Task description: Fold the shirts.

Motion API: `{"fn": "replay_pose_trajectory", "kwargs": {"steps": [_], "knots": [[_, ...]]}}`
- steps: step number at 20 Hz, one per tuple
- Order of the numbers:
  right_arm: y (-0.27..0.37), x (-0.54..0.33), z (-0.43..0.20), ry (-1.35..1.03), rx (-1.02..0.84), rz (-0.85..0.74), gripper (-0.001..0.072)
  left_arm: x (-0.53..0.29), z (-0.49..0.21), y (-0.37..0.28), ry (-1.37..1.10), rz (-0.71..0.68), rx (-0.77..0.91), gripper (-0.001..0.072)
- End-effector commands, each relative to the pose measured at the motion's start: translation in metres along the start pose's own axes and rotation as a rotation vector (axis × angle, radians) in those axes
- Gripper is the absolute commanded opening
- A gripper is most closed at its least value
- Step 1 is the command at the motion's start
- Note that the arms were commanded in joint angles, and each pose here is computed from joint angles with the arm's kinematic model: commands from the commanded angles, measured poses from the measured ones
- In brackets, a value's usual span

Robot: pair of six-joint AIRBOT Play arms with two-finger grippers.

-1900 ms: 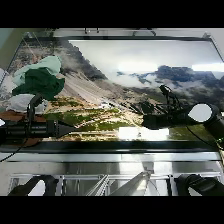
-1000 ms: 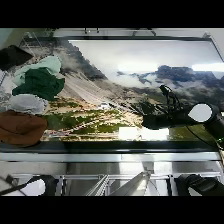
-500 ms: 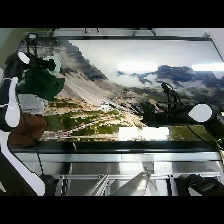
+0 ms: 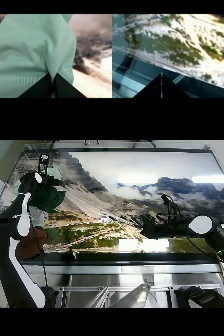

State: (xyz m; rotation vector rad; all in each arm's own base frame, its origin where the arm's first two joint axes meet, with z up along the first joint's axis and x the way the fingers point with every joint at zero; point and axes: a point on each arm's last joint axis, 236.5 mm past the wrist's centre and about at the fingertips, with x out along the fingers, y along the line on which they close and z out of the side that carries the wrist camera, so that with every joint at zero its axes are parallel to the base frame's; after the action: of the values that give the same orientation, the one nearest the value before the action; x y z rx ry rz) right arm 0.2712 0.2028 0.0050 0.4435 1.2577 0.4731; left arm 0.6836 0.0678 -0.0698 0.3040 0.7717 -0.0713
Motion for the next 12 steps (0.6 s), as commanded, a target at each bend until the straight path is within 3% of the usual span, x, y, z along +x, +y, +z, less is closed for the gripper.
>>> {"fn": "replay_pose_trajectory", "kwargs": {"steps": [1,5,10,12], "knots": [[0.001,0.000,0.000,0.001,0.002,0.003,0.0030,-0.024,0.023,0.002,-0.027,0.006,0.012,0.0025],[0.001,0.000,0.000,0.001,0.002,0.002,0.0030,-0.110,0.088,-0.027,-0.108,-0.133,-0.073,0.0024],[0.001,0.000,0.000,0.001,0.002,0.002,0.0030,-0.335,0.211,-0.141,-0.480,-0.583,-0.009,0.0024],[0.001,0.000,0.000,0.001,0.002,0.003,0.0030,-0.391,0.220,-0.167,-0.528,-0.672,0.021,0.0024]]}}
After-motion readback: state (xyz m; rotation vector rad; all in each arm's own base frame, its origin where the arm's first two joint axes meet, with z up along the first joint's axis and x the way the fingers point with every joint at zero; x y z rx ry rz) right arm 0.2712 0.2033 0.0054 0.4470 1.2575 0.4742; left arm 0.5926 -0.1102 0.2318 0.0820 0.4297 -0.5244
